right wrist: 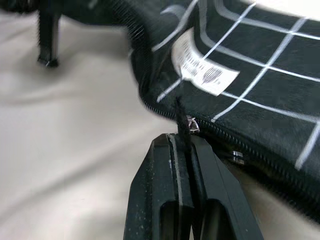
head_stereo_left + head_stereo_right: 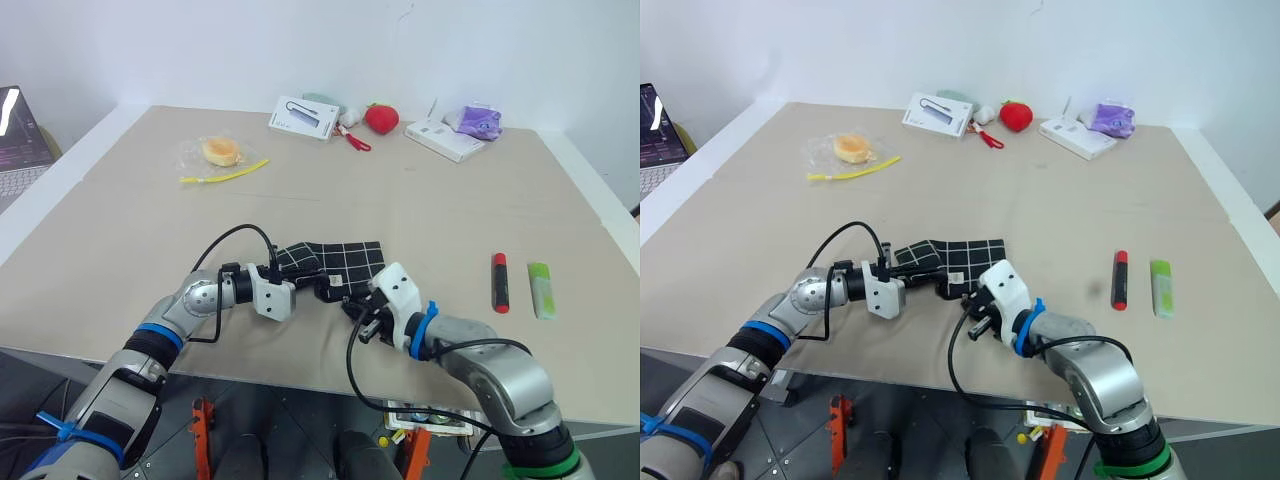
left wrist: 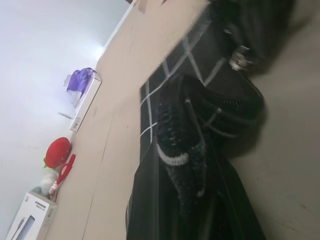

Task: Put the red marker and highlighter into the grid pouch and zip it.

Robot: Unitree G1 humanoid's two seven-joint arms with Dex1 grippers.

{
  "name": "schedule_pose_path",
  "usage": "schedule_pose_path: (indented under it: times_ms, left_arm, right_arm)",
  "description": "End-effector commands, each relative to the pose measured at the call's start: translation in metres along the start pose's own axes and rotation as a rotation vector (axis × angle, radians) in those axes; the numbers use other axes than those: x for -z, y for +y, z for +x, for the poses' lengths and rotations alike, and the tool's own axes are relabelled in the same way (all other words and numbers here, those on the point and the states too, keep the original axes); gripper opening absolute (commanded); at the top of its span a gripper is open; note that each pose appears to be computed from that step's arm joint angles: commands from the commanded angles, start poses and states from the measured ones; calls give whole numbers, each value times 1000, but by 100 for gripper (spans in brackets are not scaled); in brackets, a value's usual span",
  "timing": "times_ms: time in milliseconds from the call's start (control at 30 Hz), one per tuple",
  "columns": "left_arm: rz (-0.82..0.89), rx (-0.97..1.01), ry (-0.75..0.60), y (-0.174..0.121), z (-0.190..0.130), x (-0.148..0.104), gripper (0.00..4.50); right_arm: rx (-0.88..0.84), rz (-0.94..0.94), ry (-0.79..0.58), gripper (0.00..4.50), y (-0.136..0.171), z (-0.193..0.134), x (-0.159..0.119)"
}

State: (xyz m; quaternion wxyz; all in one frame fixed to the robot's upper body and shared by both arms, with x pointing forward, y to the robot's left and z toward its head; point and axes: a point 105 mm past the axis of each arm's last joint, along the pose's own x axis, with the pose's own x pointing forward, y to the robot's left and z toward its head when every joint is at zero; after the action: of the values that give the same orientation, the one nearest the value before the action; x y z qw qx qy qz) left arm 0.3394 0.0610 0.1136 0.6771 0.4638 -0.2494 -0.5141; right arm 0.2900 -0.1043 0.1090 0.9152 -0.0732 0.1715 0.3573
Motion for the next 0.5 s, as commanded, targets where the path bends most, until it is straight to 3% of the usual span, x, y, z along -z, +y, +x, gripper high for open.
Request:
schedule_pose_path:
  times_ms: [33, 133, 167, 233, 400, 500]
  left_arm:
    - [-21, 24, 32, -5, -4, 6, 0]
    - [-32, 9, 39, -4, -6, 6, 0]
    - [-34, 8, 40, -5, -6, 6, 0]
    - [-38, 9, 42, -6, -7, 6, 0]
    - [-43, 8, 47, -7, -8, 6, 0]
    - [-53, 6, 49, -7, -8, 7, 0]
  right_arm:
    - [-22, 2, -104, 6, -3, -13, -21]
    - [-59, 40, -184, 6, -4, -23, -37]
    - [-66, 46, -200, 80, -5, -26, -40]
    - [-78, 42, -251, 168, -7, -34, -51]
    - [-19, 55, -343, 434, -28, -48, -70]
    - [153, 68, -355, 444, -65, -64, -71]
